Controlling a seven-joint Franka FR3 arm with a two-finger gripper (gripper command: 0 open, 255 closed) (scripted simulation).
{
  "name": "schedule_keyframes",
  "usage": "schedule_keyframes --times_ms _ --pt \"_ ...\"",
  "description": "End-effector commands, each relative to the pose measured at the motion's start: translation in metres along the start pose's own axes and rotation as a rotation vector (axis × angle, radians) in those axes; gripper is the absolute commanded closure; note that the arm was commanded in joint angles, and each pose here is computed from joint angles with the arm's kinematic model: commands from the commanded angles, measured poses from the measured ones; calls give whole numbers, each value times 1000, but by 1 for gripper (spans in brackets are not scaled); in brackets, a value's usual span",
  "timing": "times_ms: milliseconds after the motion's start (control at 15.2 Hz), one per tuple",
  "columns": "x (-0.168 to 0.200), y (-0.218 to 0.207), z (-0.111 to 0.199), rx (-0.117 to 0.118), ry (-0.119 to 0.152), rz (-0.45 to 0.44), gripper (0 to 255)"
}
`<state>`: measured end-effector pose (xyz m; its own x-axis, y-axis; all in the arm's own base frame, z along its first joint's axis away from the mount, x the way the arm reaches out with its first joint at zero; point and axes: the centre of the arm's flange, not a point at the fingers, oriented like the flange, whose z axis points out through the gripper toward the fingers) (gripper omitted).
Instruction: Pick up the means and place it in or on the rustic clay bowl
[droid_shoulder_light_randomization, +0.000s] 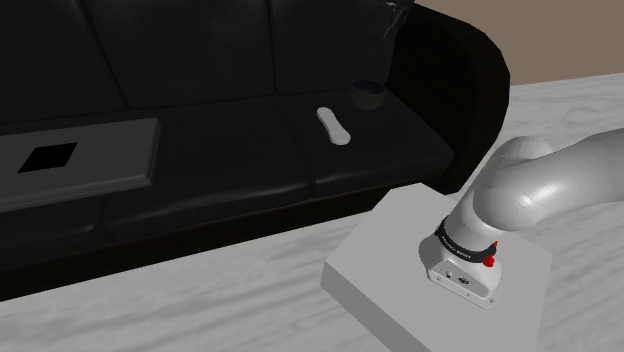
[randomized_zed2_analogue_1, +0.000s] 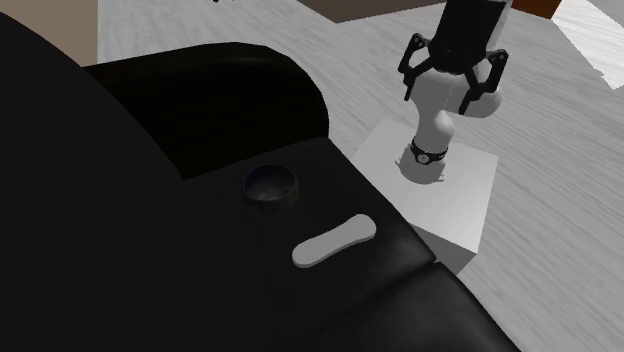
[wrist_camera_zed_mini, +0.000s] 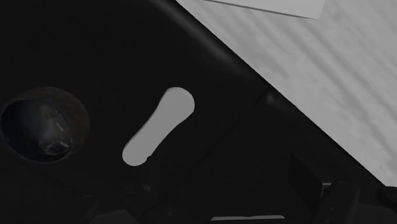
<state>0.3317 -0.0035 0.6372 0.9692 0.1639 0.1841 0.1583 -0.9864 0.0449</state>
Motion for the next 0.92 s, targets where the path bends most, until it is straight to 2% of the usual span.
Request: schedule_keyframes --times_ms 0,858 --pt "0 0 0 0 0 0 0" --pt "79 50 153 3 -99 318 0"
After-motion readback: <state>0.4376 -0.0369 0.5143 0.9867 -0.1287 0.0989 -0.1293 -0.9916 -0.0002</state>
